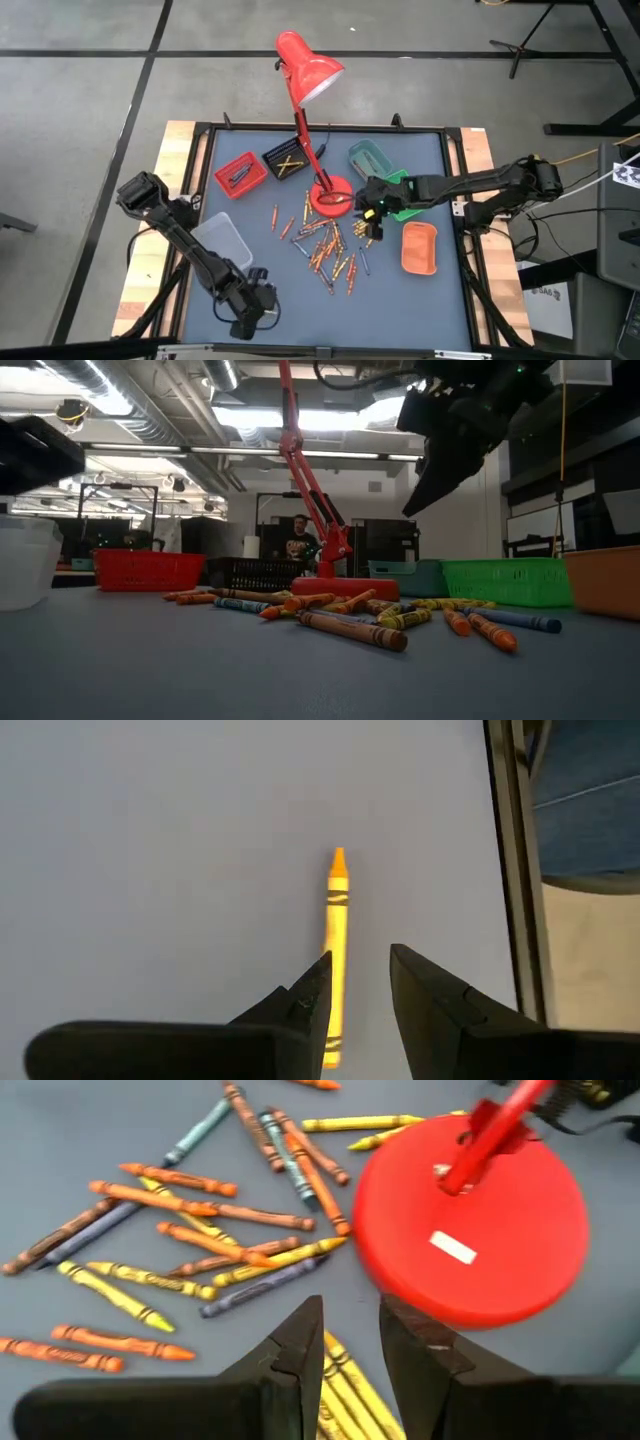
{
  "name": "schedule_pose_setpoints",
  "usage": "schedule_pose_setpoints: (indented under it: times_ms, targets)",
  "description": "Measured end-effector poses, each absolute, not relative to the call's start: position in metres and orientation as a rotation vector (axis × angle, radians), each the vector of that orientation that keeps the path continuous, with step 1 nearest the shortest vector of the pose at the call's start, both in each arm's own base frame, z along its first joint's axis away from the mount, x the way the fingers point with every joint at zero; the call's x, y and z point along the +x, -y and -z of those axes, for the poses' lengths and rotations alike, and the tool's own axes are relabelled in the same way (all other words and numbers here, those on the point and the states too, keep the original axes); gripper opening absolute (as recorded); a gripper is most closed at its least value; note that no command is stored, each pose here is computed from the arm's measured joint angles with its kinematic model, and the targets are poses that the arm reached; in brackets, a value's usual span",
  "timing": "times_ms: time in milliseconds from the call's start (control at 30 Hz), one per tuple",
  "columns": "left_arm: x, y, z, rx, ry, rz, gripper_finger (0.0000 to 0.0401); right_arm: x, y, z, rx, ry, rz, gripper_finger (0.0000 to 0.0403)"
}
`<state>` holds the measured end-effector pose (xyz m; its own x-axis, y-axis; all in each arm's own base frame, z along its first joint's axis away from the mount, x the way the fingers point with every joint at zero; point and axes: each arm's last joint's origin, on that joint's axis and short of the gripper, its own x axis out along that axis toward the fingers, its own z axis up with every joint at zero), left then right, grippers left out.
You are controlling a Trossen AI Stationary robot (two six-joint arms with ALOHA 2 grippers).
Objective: Sort crayons
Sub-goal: Put the yellow crayon into the middle right green bin
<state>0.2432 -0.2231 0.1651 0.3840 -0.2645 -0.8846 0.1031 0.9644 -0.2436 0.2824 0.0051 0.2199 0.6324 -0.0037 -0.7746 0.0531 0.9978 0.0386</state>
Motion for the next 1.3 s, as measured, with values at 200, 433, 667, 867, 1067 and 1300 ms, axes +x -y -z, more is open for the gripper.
schedule_pose_setpoints:
  times_ms: [200, 433, 667, 867, 1067, 1300]
  targets:
    - [0.233, 0.233, -0.166, -0.079, -1.08, 0.187, 0.0089, 0.282, -0.022, -0.22, 0.034, -0.887, -0.022, 0.0099]
    - [0.228, 0.253, -0.152, -0.064, -1.045, 0.237, 0.0088, 0.28, -0.038, -0.22, 0.008, -0.887, -0.076, 0.0099]
    - [0.226, 0.263, -0.127, -0.002, -1.072, 0.251, 0.0088, 0.279, -0.045, -0.22, 0.004, -0.883, -0.095, 0.0099]
    - [0.227, 0.264, -0.121, 0.021, -1.071, 0.233, 0.0085, 0.279, -0.044, -0.22, 0.021, -0.883, -0.082, 0.0099]
    - [0.228, 0.264, -0.12, 0.032, -1.052, 0.211, 0.0048, 0.279, -0.044, -0.22, 0.023, -0.886, -0.087, 0.0099]
    - [0.23, 0.262, -0.12, 0.036, -1.027, 0.181, 0.0005, 0.279, -0.044, -0.22, 0.025, -0.889, -0.091, 0.0099]
